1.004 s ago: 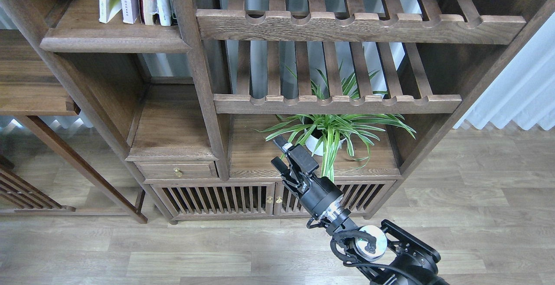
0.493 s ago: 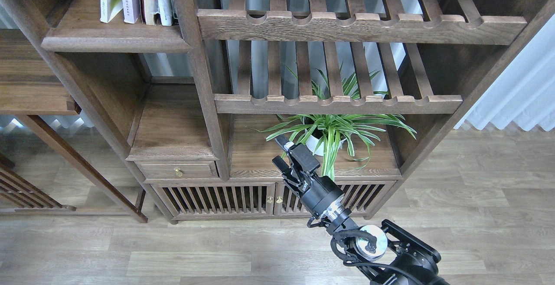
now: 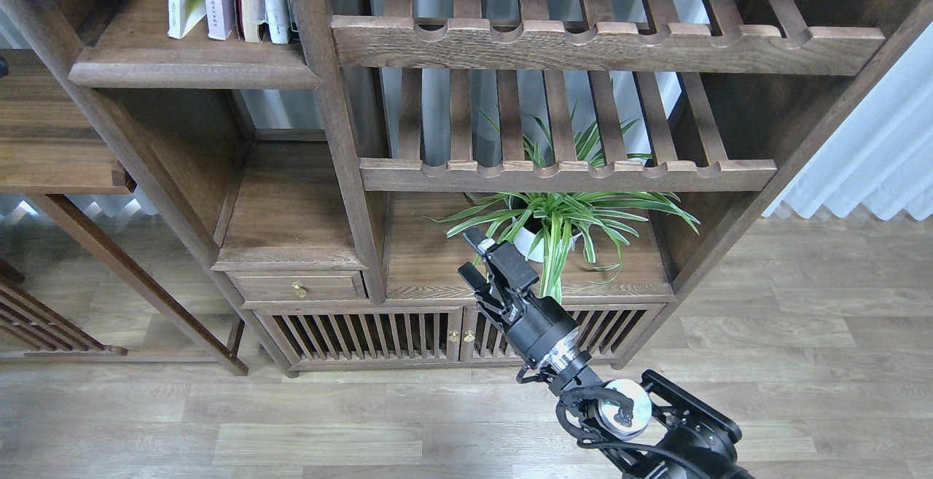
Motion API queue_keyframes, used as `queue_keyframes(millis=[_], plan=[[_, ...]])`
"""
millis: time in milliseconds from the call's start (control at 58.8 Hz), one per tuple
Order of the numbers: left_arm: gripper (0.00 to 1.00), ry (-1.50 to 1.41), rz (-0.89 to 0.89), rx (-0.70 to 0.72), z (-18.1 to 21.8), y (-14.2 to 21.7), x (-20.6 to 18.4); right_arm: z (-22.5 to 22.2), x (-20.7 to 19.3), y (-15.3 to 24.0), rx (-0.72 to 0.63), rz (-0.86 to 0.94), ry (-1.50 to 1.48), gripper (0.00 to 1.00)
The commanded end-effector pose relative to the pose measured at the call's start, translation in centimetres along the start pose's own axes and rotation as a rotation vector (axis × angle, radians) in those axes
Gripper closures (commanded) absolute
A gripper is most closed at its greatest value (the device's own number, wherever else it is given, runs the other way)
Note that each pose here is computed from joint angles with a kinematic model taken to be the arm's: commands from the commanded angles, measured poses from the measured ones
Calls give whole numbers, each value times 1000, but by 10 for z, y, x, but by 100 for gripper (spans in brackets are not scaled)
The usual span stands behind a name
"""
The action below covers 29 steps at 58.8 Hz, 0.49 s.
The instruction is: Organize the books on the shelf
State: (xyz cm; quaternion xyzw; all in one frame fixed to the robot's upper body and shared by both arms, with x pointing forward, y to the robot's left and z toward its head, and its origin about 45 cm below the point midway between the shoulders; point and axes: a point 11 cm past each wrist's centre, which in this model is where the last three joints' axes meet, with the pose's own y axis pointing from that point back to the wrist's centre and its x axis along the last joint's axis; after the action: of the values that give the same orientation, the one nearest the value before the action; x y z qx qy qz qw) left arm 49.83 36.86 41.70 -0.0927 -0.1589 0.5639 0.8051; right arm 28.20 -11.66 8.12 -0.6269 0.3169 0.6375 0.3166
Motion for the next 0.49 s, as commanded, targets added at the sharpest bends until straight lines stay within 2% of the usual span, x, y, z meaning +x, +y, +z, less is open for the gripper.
queue_keyframes(millis=[0, 476], plan=[[100, 21, 6, 21, -9, -1, -2, 0, 0, 0, 0, 0, 1, 2], [99, 33, 14, 61, -18, -2, -1, 0, 0, 0, 0, -1, -1, 2]])
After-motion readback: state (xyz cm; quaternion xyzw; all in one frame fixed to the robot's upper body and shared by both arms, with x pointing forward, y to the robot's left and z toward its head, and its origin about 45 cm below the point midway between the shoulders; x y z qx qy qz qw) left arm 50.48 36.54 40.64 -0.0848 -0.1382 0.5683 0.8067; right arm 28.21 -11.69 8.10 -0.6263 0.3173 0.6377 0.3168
